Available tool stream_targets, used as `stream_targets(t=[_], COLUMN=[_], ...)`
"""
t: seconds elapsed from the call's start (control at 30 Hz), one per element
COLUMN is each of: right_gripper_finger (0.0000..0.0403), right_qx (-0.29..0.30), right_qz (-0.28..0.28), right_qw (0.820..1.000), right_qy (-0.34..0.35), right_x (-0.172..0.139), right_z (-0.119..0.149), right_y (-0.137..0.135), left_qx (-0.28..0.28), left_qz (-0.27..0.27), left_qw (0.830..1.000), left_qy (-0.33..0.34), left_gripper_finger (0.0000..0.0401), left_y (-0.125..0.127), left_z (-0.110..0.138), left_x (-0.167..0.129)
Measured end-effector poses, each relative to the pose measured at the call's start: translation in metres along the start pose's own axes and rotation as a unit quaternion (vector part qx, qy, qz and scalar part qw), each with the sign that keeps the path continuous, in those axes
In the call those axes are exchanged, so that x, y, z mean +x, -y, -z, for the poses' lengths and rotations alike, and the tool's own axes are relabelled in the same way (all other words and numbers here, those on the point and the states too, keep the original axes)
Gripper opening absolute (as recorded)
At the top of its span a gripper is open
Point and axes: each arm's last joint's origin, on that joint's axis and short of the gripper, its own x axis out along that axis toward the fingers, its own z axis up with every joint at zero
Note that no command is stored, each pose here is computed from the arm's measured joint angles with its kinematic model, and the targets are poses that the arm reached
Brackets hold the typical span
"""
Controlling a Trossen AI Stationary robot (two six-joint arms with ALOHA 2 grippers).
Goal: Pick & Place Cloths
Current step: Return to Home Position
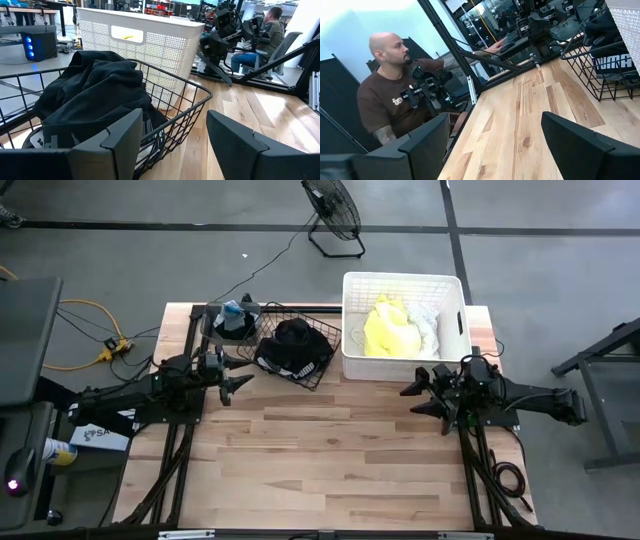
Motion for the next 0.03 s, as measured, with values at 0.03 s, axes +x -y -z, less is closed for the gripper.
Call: stream_targets(t=[0.03], right_gripper_finger=[0.0307], right_qx=[0.000], right_qz=[0.000], right_qw=[1.000], right_qy=[0.000], right_x=[0.0000], right_z=[0.0000], right_y=[0.0000], left_qx=[0.000], left_qz=[0.000], left_qw=[1.000], left_qy=[0.000], left_gripper_finger=[0.0218], left_y=[0.0000], left_z=[0.0000], left_x=[0.0000])
